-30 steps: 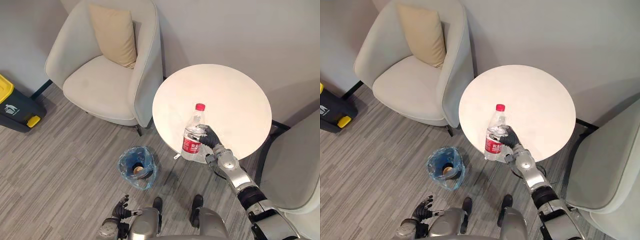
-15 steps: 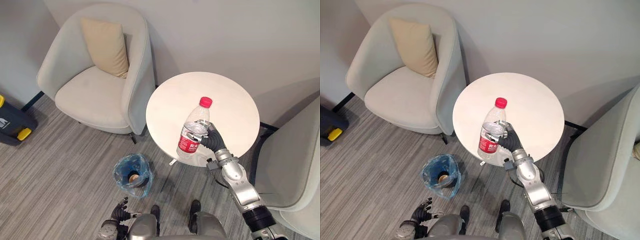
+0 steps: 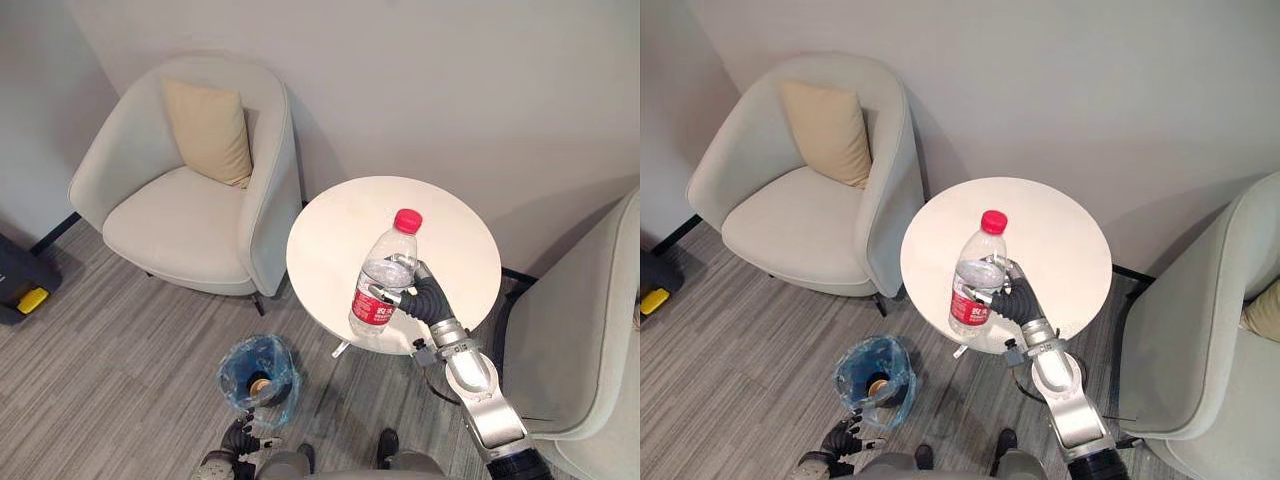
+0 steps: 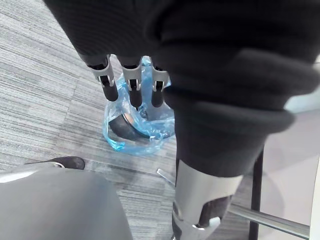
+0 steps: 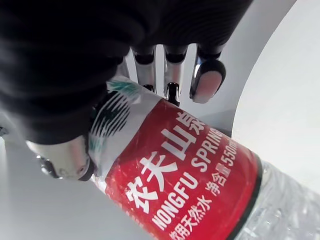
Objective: Gather rubbish on tea table into small bin, then transfer packed bag to large trash can.
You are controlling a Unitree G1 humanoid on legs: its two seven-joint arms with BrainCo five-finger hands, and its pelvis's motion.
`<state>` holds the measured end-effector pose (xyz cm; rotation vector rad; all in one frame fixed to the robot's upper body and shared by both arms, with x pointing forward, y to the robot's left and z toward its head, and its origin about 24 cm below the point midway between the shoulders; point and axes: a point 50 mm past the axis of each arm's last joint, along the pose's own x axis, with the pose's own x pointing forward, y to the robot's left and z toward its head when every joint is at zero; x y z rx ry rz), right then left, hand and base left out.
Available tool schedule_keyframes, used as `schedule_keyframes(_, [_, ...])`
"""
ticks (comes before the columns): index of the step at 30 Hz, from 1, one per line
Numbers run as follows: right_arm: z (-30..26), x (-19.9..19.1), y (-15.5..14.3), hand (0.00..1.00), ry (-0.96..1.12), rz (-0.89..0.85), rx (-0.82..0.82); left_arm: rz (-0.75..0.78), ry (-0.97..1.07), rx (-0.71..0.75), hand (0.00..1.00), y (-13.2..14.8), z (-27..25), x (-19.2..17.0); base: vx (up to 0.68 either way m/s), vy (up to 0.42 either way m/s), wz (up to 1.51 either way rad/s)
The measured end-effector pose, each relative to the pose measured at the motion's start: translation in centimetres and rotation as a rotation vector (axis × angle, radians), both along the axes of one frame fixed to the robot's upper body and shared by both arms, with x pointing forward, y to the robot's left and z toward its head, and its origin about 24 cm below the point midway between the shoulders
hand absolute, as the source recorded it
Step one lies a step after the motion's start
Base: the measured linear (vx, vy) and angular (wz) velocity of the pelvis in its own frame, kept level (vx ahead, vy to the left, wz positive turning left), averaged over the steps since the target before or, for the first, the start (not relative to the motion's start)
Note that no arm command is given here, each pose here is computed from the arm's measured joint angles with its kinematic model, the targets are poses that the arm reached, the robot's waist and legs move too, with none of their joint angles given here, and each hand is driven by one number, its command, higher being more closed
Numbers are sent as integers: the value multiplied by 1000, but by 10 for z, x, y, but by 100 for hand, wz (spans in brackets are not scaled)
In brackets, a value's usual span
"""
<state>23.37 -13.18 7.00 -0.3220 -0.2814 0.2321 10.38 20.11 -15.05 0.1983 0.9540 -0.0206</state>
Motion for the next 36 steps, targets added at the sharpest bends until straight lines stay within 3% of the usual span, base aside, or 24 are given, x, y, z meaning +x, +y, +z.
schedule_keyframes(13, [0,-7,10,100,-17,39,-51,3,-4,22,0,3,1,1,-17,-4,10])
schedule_keyframes(28, [3,-5,-9,100,-21,2,-95,-15,-28,28,0,4,4,11,-77,-105,96])
schedule_keyframes(32, [9,-2,-38,100,-43,-126,-88,-38,-54,-4,0,-10,5,16,-67,28,97])
schedule_keyframes(36, [10,-2,-42,100,-50,-173,-62,-86,-51,-16,0,-18,4,17,21,15,71])
